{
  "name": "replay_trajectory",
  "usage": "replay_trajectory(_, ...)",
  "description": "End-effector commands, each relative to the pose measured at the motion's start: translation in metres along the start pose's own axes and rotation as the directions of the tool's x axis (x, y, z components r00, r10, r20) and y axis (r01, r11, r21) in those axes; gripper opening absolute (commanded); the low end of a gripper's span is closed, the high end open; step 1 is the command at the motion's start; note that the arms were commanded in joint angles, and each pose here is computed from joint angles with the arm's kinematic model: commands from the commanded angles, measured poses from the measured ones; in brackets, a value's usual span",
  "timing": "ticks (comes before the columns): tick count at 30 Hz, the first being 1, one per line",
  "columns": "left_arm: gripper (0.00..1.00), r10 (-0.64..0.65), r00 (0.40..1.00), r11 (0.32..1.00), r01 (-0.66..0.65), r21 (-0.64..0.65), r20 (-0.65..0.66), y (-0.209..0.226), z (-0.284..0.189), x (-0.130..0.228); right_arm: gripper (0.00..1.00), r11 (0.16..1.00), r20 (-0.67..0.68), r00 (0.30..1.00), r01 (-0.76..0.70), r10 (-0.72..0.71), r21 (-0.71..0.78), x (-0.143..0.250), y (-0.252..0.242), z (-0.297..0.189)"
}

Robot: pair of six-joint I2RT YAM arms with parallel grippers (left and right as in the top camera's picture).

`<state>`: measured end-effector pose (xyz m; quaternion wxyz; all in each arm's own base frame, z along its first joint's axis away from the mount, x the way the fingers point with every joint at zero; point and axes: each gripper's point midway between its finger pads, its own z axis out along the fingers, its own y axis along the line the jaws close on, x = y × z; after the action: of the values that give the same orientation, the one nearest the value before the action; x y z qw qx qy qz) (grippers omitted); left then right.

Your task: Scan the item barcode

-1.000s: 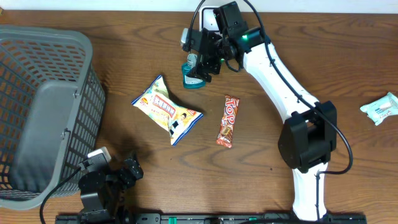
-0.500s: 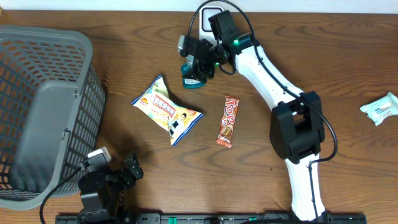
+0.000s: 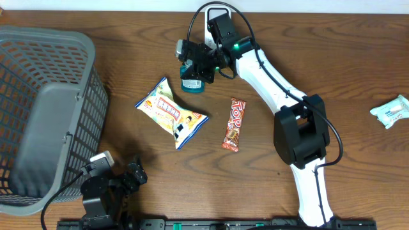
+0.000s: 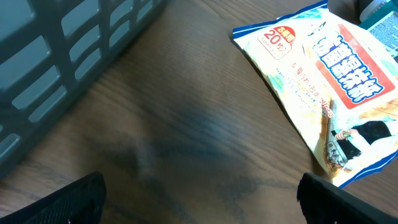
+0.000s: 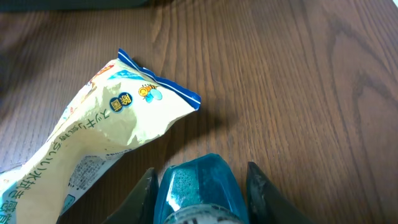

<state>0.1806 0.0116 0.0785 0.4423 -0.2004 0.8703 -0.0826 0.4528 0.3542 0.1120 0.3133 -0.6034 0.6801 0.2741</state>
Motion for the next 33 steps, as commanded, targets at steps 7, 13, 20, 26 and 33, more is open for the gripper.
replay_trajectory(7,0.98,0.008,1.0,1.0,-0.008,-0.003,0.013,0.0,-0.002,-0.003,0.01,0.985,-0.075,0.985,-0.159,0.154,-0.064,0.01,0.024,-0.006)
replay_trajectory(13,0.98,0.008,1.0,1.0,-0.008,-0.003,0.013,0.0,-0.002,-0.003,0.01,0.967,-0.001,0.974,-0.224,0.225,-0.122,-0.021,0.039,-0.067)
replay_trajectory(20,0.98,0.008,1.0,1.0,-0.008,-0.003,0.013,0.0,-0.002,-0.003,0.01,0.884,0.148,0.905,-0.337,0.399,-0.323,-0.054,0.072,-0.157)
replay_trajectory(26,0.98,0.008,1.0,1.0,-0.008,-0.003,0.013,0.0,-0.002,-0.003,0.01,0.718,0.225,0.748,-0.436,0.624,-0.542,-0.071,0.087,-0.212)
replay_trajectory(33,0.98,0.008,1.0,1.0,-0.008,-0.003,0.013,0.0,-0.002,-0.003,0.02,0.627,0.168,0.69,-0.493,0.704,-0.603,-0.073,0.103,-0.22)
